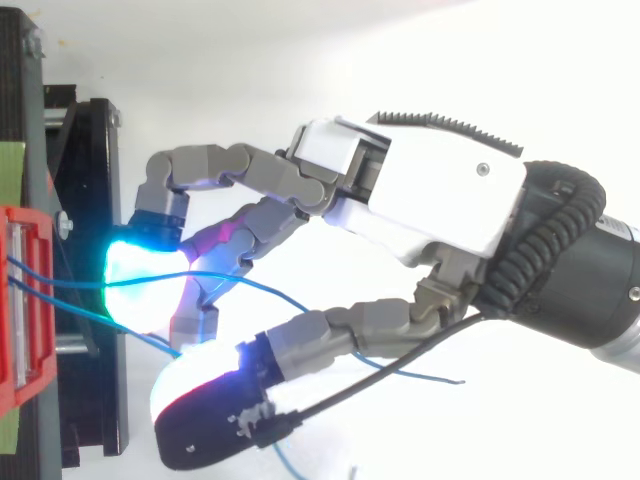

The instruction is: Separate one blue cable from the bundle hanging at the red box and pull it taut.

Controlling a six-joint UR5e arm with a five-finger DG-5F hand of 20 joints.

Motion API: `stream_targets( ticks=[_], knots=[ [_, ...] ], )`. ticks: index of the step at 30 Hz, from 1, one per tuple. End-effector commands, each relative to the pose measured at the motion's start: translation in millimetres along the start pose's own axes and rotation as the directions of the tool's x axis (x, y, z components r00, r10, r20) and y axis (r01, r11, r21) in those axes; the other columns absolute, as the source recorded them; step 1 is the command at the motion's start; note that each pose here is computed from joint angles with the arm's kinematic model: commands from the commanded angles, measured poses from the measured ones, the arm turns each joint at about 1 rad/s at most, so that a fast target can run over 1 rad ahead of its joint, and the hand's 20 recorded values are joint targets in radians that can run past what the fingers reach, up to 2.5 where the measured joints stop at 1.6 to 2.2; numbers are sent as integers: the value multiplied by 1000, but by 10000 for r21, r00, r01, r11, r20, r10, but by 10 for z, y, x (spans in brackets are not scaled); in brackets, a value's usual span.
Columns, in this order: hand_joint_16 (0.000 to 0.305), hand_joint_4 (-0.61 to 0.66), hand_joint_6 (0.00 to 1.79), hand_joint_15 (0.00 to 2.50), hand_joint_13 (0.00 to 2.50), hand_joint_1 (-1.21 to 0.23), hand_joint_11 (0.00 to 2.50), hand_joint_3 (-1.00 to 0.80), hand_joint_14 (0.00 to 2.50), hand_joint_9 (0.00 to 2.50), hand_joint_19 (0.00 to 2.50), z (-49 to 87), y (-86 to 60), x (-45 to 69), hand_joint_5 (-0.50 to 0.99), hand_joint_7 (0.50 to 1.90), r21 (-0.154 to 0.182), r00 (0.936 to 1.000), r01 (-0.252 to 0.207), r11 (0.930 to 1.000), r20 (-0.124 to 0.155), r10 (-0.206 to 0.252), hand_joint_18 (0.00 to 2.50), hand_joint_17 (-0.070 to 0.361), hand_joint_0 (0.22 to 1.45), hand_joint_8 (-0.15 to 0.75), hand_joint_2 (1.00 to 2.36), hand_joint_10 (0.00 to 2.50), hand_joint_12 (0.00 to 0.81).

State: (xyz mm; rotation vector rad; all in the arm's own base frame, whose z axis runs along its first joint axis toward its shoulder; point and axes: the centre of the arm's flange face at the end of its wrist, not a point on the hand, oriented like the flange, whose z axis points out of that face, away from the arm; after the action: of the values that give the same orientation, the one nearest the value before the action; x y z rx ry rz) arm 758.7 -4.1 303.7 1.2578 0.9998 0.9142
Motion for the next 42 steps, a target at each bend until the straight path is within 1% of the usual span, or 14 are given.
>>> stream_targets(
  ticks=[1, 3, 4, 6, 9, 10, 15, 17, 24, 28, 32, 38, 39, 42],
  knots=[
    [37, 187, 500, 392, 781, -935, 829, -500, 14, 1012, 472, 2, -9, -1, -95, 1391, 10, 10000, 7, 10000, 3, -7, 730, 82, 580, 281, 1000, 23, 334],
    [41, 229, 536, 391, 792, -749, 825, -500, 15, 1030, 456, -3, 3, 8, -93, 1326, -4, 10000, -2, 10000, -11, 2, 754, 92, 491, 306, 1000, 21, 352],
    [40, 230, 536, 396, 790, -715, 829, -500, 15, 1033, 458, -4, -15, 9, -93, 1329, 22, 10000, 14, 10000, -14, -14, 750, 91, 497, 305, 1000, 21, 350],
    [37, 208, 518, 388, 778, -471, 820, -500, 14, 1056, 474, -3, 3, 8, -76, 1383, -4, 10000, -2, 10000, -11, 2, 719, 84, 548, 305, 1000, 22, 329],
    [35, 189, 507, 383, 773, -406, 830, -500, 14, 1076, 479, -3, 3, 8, -69, 1411, -4, 10000, -2, 10000, -11, 2, 700, 78, 611, 295, 1000, 20, 314],
    [34, 200, 500, 385, 773, -438, 833, -495, 14, 1074, 486, -4, -15, 9, -68, 1418, 22, 10000, 14, 10000, -14, -14, 698, 77, 625, 298, 1000, 22, 316],
    [34, 200, 502, 391, 763, -626, 834, -209, 16, 1061, 483, -1, -8, 10, -101, 1250, 9, 10000, 6, 10000, -12, -6, 688, 77, 655, 295, 1018, 22, 317],
    [35, 202, 502, 391, 762, -665, 835, -198, 14, 1049, 481, -1, -8, 12, -104, 1244, 7, 10000, 6, 10000, -28, -6, 684, 78, 653, 291, 1018, 20, 321],
    [34, 198, 502, 386, 760, -760, 827, -297, 14, 1036, 471, -6, 4, 19, -104, 1249, -5, 10000, -3, 10000, -26, 3, 684, 77, 667, 283, 1015, 23, 324],
    [34, 193, 502, 386, 758, -800, 837, -271, 16, 1030, 470, -6, 4, 19, -100, 1275, -5, 10000, -3, 10000, -26, 3, 686, 77, 690, 281, 1017, 23, 326],
    [35, 140, 508, 381, 746, -897, 822, -263, 15, 979, 458, -9, -3, 18, -98, 1401, 7, 10000, 5, 10000, -28, -5, 685, 79, 741, 269, 1018, 23, 323],
    [36, 104, 614, 373, 707, -991, 821, -382, 14, 908, 432, -8, -14, 20, -139, 1245, 20, 10000, 14, 10000, -29, -14, 686, 82, 761, 250, 1009, 23, 321],
    [37, 111, 623, 373, 706, -1016, 826, -492, 14, 901, 435, -9, -3, 18, -144, 1232, 7, 10000, 5, 10000, -28, -5, 689, 83, 728, 254, 1001, 22, 322],
    [37, 125, 632, 387, 701, -1004, 841, -500, 14, 896, 451, -10, -4, 17, -146, 1214, 20, 10000, 14, 10000, -29, -14, 678, 83, 609, 255, 1000, 23, 321]
  ],
)
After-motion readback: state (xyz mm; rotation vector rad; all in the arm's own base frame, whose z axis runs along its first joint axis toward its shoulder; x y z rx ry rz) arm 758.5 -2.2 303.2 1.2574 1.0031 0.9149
